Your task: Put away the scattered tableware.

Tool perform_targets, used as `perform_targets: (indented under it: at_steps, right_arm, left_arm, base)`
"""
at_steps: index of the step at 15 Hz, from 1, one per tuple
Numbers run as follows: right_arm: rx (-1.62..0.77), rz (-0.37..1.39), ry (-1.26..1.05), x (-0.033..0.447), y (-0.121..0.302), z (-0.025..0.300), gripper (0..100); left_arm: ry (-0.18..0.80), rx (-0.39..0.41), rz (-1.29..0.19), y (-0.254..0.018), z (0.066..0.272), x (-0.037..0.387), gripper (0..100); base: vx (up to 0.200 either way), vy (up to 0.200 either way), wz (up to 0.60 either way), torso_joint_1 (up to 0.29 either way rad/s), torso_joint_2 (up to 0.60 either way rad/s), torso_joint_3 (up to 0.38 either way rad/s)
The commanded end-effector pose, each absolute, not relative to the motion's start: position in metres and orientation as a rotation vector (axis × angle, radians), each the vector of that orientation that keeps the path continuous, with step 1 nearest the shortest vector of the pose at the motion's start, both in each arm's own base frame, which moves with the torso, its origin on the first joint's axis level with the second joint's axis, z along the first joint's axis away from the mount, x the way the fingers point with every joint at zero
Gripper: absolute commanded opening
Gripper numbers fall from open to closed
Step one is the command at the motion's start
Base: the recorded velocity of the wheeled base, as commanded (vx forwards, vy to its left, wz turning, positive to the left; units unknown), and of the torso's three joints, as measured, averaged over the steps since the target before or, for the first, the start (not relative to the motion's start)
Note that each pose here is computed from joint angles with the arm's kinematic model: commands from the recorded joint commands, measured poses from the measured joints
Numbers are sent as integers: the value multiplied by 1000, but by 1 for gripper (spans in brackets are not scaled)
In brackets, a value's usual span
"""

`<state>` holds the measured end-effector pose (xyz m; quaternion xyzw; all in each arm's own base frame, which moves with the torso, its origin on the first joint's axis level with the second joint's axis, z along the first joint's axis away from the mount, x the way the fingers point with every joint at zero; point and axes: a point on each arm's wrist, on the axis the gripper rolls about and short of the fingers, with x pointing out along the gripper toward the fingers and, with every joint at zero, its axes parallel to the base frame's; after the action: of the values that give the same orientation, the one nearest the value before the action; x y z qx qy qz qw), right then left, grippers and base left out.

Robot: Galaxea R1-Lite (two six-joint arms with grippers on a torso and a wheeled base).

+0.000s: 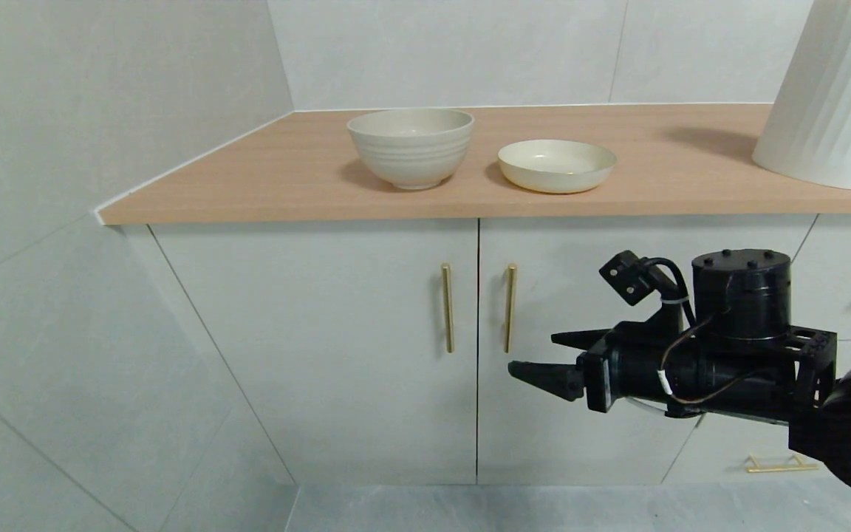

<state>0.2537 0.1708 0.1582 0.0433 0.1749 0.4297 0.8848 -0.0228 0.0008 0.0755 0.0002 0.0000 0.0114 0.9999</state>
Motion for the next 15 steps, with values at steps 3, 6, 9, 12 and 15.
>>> perform_targets:
  at_steps: [3, 6, 9, 12, 15]
  right_arm:
    - [220, 884, 356, 270, 182, 142, 100]
    - [251, 885, 320, 281, 189, 130, 100]
    - [260, 883, 320, 287, 193, 121, 100]
    - [302, 883, 305, 292, 196, 117, 100]
    - [324, 858, 259, 299, 199, 113, 100]
  left_arm:
    - [2, 0, 23, 1, 76, -23, 100]
    - [2, 0, 23, 1, 76, -23, 100]
    - [2, 0, 23, 1, 76, -23, 100]
    - [2, 0, 23, 1, 76, -23, 100]
    - [2, 0, 23, 1, 76, -23, 100]
  base:
    - [0, 0, 0, 0, 0, 0]
    - [0, 0, 0, 0, 0, 0]
    - [0, 0, 0, 0, 0, 0]
    - [0, 0, 0, 0, 0, 0]
    - [0, 0, 0, 0, 0, 0]
